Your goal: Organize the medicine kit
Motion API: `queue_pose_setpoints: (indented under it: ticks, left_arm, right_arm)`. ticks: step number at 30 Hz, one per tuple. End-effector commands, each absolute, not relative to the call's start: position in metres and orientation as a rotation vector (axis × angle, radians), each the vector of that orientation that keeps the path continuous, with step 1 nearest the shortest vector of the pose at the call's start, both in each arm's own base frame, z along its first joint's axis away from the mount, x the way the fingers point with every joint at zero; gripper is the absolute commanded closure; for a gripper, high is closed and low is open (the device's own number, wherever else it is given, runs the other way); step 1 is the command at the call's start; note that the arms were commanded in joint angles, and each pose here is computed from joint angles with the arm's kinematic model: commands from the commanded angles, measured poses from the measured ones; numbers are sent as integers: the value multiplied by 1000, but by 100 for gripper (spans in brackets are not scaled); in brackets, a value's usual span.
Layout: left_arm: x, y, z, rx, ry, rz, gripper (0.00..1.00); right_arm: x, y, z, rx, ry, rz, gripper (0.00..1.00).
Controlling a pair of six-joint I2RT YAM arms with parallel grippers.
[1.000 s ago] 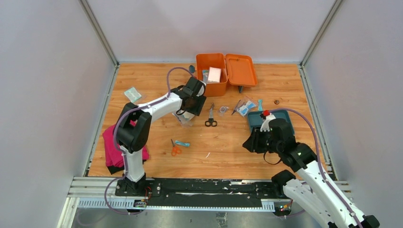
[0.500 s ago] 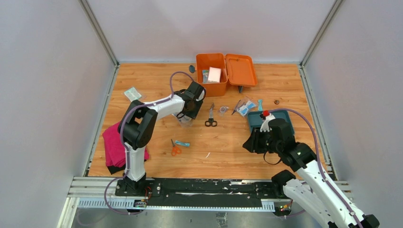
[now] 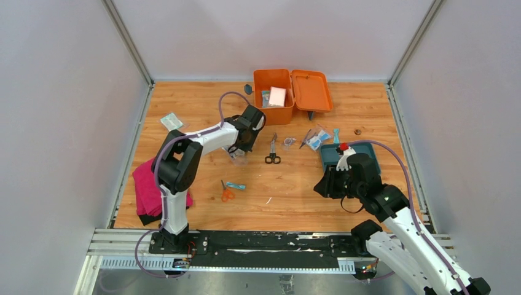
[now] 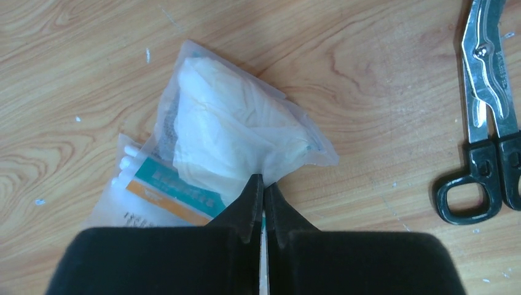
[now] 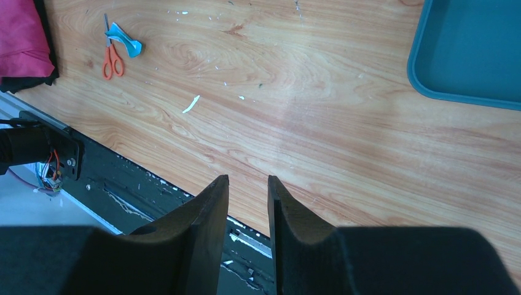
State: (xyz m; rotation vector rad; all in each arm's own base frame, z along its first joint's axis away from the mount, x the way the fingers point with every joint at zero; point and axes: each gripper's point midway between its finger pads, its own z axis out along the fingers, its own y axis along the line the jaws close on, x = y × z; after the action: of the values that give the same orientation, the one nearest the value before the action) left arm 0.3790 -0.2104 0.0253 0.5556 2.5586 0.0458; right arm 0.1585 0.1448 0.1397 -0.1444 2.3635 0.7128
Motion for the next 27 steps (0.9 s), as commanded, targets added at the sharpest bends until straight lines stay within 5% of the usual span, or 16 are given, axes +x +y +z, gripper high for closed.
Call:
queue_pose_setpoints:
  ticks: [1,14,27]
  left_arm:
    - [388,-216,77,499,2475,6,100]
    - [439,-261,242,379,2154,-227,100]
    - [524,-324,241,409,2035,-294,100]
  right_arm:
    - [155,140,133,-125,2389,692,65]
    - [154,137,135,-123,2388,674,65]
    - [153,136,131,-123,2401,668,64]
